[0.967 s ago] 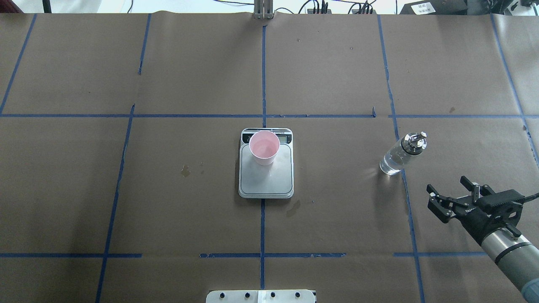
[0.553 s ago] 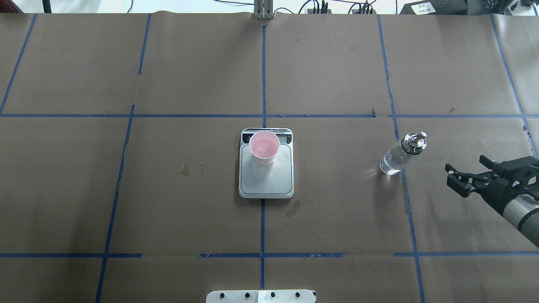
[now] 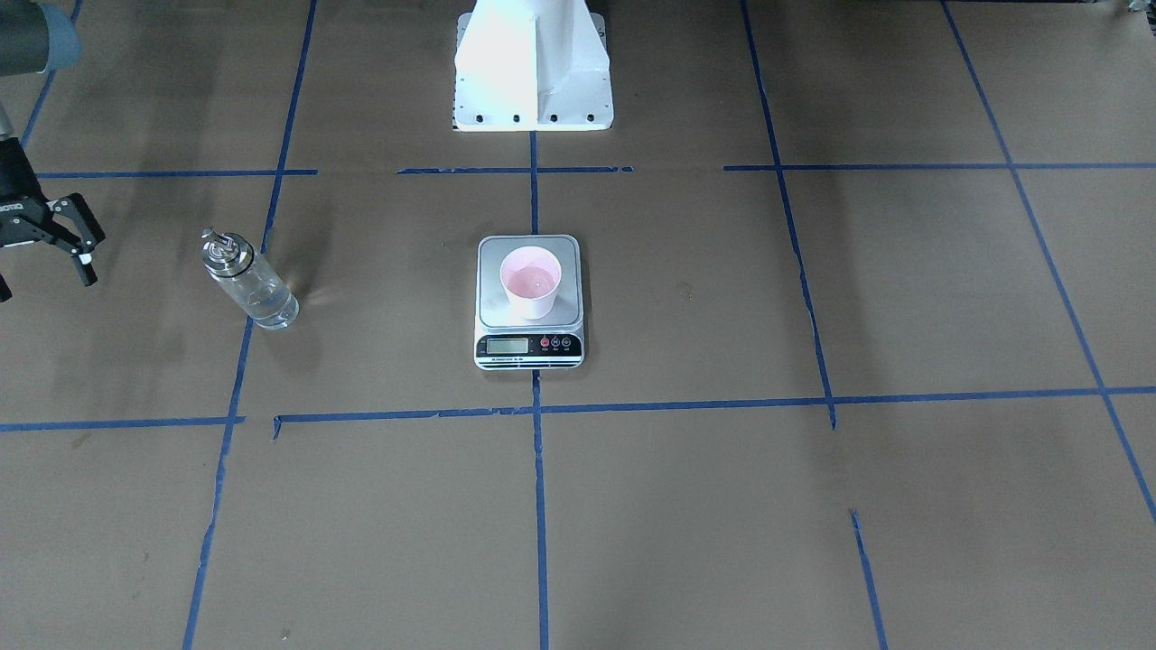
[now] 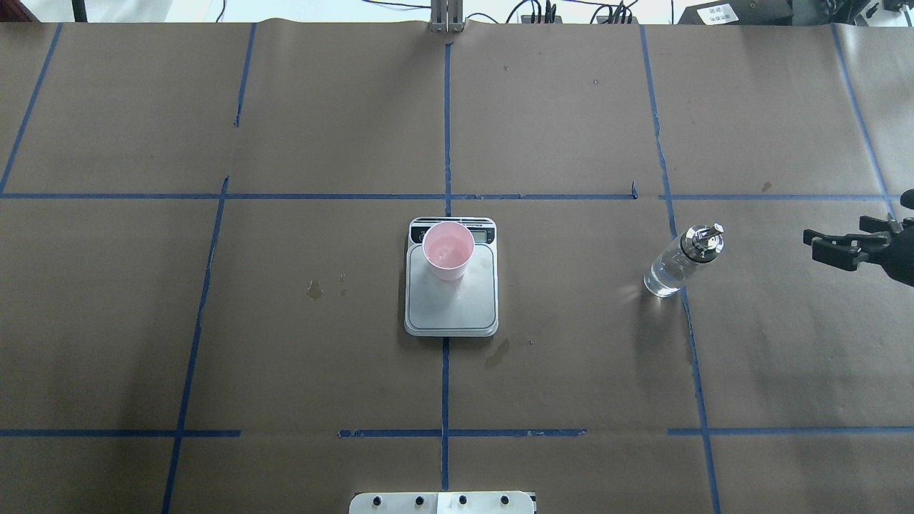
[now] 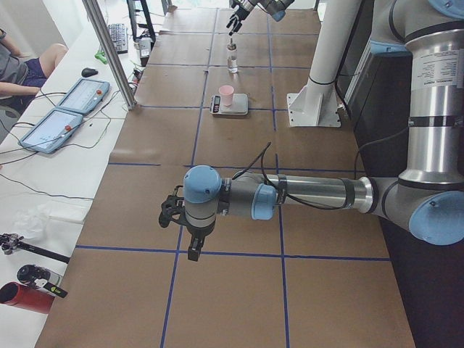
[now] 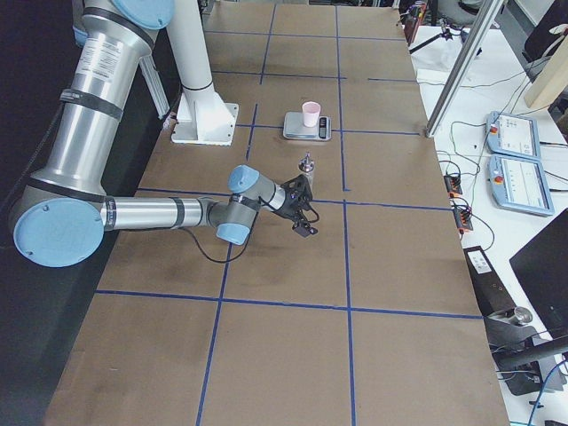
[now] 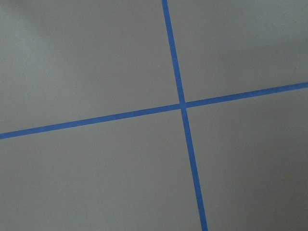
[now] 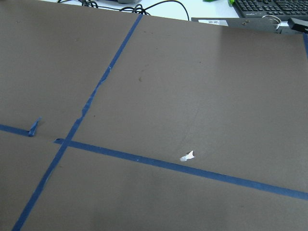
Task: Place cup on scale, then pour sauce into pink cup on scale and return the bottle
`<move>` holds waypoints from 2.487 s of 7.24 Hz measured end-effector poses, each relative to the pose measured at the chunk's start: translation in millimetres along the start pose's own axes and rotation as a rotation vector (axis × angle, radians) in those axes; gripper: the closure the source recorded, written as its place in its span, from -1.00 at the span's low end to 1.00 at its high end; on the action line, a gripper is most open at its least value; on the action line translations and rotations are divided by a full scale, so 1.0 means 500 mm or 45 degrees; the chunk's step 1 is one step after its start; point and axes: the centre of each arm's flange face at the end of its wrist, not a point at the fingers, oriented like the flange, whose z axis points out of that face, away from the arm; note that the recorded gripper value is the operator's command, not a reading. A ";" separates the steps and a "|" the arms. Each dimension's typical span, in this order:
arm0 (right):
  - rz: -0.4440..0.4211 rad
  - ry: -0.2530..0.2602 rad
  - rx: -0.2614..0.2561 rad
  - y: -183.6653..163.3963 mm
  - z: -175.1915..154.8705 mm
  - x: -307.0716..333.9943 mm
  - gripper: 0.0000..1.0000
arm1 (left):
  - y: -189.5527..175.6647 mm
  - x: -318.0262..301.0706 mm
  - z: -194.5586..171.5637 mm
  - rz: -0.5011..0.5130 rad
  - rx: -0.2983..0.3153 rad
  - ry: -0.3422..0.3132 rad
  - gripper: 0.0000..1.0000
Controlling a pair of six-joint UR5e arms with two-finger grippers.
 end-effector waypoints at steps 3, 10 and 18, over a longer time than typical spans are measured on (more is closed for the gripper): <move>-0.010 0.078 -0.250 -0.182 -0.041 0.143 -1.00 | -0.001 0.001 -0.001 0.002 0.002 0.000 -1.00; 0.115 0.217 -0.816 -0.189 -0.103 0.409 -1.00 | -0.002 0.000 0.002 0.009 0.007 0.000 -1.00; 0.097 0.203 -0.857 -0.170 -0.079 0.386 -1.00 | -0.002 0.001 0.001 0.009 0.007 0.000 -1.00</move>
